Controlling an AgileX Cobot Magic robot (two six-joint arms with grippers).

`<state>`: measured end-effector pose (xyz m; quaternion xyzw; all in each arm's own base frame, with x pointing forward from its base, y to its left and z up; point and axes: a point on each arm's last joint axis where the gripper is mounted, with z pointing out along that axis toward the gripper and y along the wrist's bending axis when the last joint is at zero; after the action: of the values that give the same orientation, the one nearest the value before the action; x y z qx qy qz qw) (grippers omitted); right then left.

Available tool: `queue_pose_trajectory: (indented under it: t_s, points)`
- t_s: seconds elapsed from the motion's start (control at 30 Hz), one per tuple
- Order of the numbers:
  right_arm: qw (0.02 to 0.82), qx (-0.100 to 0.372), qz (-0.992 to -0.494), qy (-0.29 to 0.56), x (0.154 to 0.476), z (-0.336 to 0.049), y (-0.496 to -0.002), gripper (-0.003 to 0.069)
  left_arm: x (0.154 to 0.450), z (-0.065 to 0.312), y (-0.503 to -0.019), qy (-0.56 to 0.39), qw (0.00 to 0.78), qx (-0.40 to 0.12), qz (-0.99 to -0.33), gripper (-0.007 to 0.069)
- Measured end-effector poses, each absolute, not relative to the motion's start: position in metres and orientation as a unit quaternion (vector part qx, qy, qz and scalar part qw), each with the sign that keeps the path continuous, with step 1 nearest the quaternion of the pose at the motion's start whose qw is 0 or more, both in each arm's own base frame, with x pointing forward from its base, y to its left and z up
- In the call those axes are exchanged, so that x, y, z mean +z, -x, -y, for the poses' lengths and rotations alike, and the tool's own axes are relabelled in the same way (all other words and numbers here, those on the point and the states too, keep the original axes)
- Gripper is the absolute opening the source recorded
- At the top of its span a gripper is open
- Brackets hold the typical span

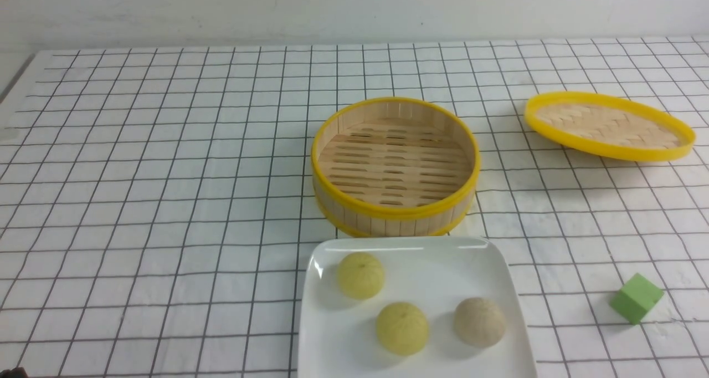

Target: Put the steamed buns into the plate on the white-black tablecloth.

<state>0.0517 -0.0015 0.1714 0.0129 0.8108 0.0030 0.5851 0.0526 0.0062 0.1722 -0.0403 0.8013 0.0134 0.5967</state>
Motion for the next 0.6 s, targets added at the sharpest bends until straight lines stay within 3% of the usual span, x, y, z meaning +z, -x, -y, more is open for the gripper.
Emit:
queue_pose_trajectory:
  t_s: [0.6]
  points:
    - [0.585, 0.003, -0.811, -0.013, 0.1714, 0.0015, -0.0517, 0.0239, 0.1722, -0.0065, -0.0526, 0.038, 0.596, 0.017, -0.802, 0.0074]
